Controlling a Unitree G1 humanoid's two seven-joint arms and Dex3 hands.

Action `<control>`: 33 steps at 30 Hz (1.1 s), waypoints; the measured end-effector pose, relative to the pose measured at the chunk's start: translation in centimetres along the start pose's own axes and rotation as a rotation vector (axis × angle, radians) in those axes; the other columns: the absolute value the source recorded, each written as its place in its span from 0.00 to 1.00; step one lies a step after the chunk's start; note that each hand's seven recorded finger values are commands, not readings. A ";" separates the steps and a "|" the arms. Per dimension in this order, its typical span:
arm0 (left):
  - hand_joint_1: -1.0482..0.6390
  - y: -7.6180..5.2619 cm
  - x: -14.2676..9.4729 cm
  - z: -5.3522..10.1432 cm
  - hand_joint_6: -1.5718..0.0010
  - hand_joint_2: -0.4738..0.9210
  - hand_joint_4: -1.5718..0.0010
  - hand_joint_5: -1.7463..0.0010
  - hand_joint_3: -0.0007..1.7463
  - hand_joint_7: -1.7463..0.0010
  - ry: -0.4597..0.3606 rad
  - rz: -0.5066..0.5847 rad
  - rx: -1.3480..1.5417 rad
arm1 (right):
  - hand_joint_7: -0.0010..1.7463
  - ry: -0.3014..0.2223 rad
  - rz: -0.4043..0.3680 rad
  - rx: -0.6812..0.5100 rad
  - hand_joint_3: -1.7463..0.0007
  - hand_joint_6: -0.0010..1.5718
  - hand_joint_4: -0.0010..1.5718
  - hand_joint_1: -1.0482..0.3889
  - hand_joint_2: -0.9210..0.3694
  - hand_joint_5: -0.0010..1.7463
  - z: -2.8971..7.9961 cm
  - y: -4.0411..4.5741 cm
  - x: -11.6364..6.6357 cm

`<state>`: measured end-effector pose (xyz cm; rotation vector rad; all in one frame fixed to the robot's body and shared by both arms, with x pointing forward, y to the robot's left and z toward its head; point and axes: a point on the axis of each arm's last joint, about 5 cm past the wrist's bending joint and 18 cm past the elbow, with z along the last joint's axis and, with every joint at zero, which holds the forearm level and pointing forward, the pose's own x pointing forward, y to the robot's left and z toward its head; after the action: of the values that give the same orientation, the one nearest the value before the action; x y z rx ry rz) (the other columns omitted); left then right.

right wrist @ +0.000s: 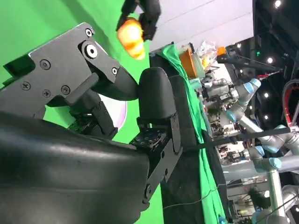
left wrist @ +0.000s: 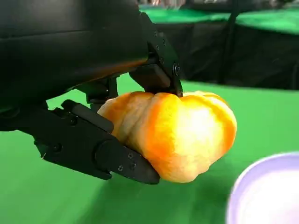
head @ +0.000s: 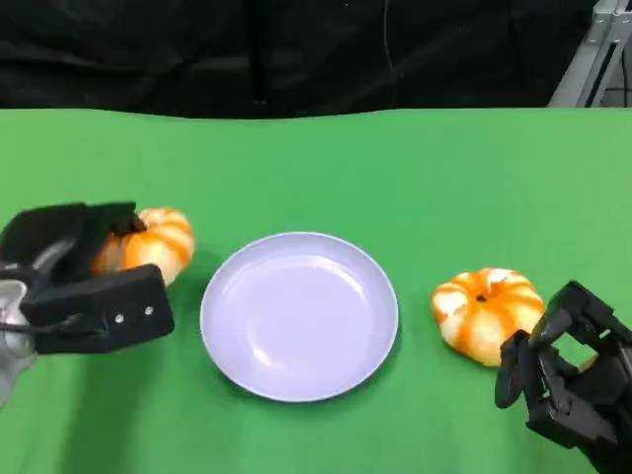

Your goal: Grasp the bread from the table and place it into the plate.

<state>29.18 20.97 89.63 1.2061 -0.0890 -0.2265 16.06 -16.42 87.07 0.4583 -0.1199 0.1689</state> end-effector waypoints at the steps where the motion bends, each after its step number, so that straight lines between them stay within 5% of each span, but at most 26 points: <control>1: 0.63 0.2 0.0 0.1 0.45 0.99 0.53 0.07 0.17 0.39 -0.009 0.006 -0.001 | 0.96 0.003 -0.001 0.001 0.28 0.43 0.56 0.62 0.36 1.00 0.0 0.00 0.0; 10: 0.65 2.4 0.0 3.1 0.45 0.99 0.52 0.05 0.18 0.35 -0.201 0.034 -0.016 | 0.96 0.015 -0.006 0.000 0.29 0.43 0.56 0.63 0.35 1.00 0.1 -0.07 -0.1; 18: 0.62 -0.8 -0.3 5.9 0.55 0.99 0.58 0.00 0.20 0.17 -0.317 -0.051 -0.043 | 0.96 0.022 -0.004 0.003 0.28 0.43 0.56 0.63 0.35 1.00 0.1 -0.02 -0.1; 24: 0.60 -3.5 -0.2 7.5 0.57 1.00 0.58 0.00 0.21 0.14 -0.357 -0.147 -0.071 | 0.95 0.021 -0.003 0.004 0.29 0.43 0.56 0.62 0.35 1.00 0.1 -0.01 -0.1; 29: 0.61 -4.6 0.0 8.5 0.59 1.00 0.59 0.00 0.21 0.10 -0.375 -0.177 -0.107 | 0.95 0.012 0.003 0.006 0.28 0.43 0.56 0.62 0.34 1.00 0.0 0.10 -0.1; 32: 0.61 -4.9 0.2 8.9 0.55 1.00 0.59 0.02 0.21 0.19 -0.386 -0.186 -0.124 | 0.96 0.010 0.002 0.006 0.28 0.43 0.56 0.61 0.36 1.00 0.0 0.14 -0.1; 33: 0.37 -5.0 0.2 9.0 0.65 1.00 0.73 0.45 0.19 0.58 -0.388 -0.189 -0.129 | 0.96 0.010 0.000 0.006 0.28 0.43 0.56 0.61 0.36 1.00 0.0 0.16 -0.1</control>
<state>27.05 11.04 88.19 1.0298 -0.2946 -0.6225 15.93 -16.30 87.13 0.4638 -0.1092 0.1722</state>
